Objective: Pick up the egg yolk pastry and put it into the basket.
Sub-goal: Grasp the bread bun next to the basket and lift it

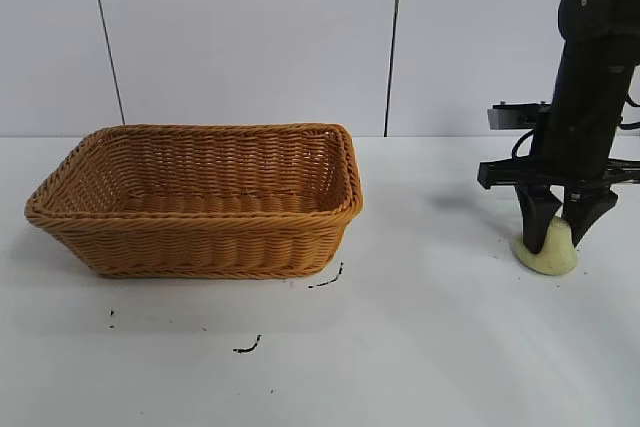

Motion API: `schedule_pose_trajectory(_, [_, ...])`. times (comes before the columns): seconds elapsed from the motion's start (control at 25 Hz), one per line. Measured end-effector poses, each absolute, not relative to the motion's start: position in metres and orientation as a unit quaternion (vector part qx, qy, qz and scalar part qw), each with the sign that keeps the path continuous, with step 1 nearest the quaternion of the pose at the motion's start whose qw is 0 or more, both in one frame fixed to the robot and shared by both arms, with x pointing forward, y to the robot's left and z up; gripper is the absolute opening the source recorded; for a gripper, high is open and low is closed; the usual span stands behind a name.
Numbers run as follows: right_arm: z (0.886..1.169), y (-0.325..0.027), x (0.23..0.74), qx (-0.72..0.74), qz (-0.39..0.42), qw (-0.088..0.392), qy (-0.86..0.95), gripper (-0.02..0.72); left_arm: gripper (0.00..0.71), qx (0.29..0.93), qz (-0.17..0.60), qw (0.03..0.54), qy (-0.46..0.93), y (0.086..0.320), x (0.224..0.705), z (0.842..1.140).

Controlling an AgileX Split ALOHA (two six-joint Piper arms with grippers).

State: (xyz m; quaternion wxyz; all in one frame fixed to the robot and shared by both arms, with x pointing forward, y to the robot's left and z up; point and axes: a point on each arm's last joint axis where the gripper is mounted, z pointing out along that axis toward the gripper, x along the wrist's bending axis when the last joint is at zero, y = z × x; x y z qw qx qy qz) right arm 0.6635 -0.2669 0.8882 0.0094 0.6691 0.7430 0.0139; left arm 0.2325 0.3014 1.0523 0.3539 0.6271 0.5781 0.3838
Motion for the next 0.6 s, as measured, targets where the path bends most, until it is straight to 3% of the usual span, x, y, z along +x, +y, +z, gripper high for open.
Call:
schedule_pose_trajectory(0.24, [0.8882,-0.2669,0.6640,0.669,0.016,0.011,0.743,0.211,0.697,0.627,0.384,0.354,0.578,0.3014,0.2325,1.0523])
schedule_pose_trajectory(0.44, [0.8882,-0.2669,0.6640,0.669,0.016,0.011,0.743,0.132,0.697,0.627,0.384,0.354,0.578,0.3014,0.2325,1.0523])
schedule_pose_trajectory(0.6, [0.8894,-0.2669,0.6638,0.669,0.016,0.011,0.743,0.119,0.697,0.627,0.384,0.354,0.578,0.3014,0.2325,1.0523])
